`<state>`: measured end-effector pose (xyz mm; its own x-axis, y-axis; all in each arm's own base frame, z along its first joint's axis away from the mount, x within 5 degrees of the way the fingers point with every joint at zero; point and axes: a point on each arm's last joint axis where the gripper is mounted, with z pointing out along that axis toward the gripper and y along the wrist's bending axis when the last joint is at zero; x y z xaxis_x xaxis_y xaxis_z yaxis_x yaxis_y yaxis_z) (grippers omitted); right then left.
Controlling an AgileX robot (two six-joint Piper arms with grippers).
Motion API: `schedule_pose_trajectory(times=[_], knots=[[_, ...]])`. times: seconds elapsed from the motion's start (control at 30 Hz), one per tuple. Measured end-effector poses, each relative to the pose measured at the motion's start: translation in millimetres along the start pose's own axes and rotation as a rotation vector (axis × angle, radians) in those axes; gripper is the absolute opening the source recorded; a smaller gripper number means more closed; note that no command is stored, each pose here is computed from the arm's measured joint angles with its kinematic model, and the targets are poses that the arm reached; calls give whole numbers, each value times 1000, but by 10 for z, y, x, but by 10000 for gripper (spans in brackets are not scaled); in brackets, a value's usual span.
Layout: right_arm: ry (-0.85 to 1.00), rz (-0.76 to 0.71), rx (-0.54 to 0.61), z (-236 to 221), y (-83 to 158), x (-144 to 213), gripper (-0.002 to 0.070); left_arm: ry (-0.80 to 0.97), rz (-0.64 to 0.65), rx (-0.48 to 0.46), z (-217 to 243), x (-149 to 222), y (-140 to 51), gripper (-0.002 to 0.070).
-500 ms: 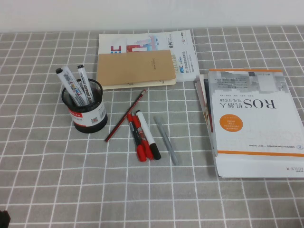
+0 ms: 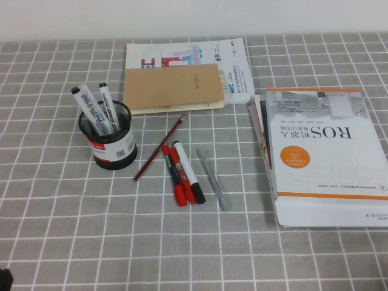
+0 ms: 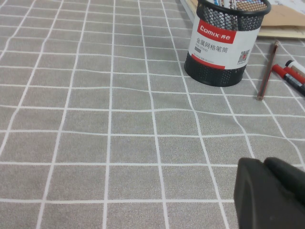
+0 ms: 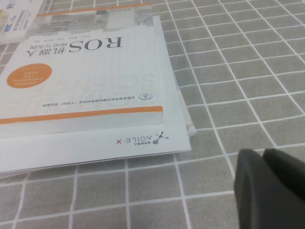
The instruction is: Put the pen into the pen holder
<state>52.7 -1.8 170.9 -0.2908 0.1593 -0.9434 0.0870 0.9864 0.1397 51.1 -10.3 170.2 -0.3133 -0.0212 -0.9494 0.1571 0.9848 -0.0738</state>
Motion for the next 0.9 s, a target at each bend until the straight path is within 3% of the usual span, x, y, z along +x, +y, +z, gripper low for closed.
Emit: schedule_pose_trajectory(times=[0.2, 0.3, 0.4, 0.5, 0.57, 0.63, 0.9], knots=[[0, 6, -2, 0, 2, 0, -13, 0, 0, 0, 0, 0, 0, -5], [-4, 97, -38, -1, 35, -5, -13, 0, 0, 0, 0, 0, 0, -5], [-53, 371, -129, -9, 106, -69, -13, 0, 0, 0, 0, 0, 0, -5], [-121, 825, -251, -33, 159, -185, -13, 0, 0, 0, 0, 0, 0, -5], [-150, 1001, -287, -43, 154, -232, -13, 0, 0, 0, 0, 0, 0, -5], [-171, 1035, -294, -48, 145, -252, -13, 0, 0, 0, 0, 0, 0, -5], [-150, 902, -310, -50, 184, -234, -13, 0, 0, 0, 0, 0, 0, -5]])
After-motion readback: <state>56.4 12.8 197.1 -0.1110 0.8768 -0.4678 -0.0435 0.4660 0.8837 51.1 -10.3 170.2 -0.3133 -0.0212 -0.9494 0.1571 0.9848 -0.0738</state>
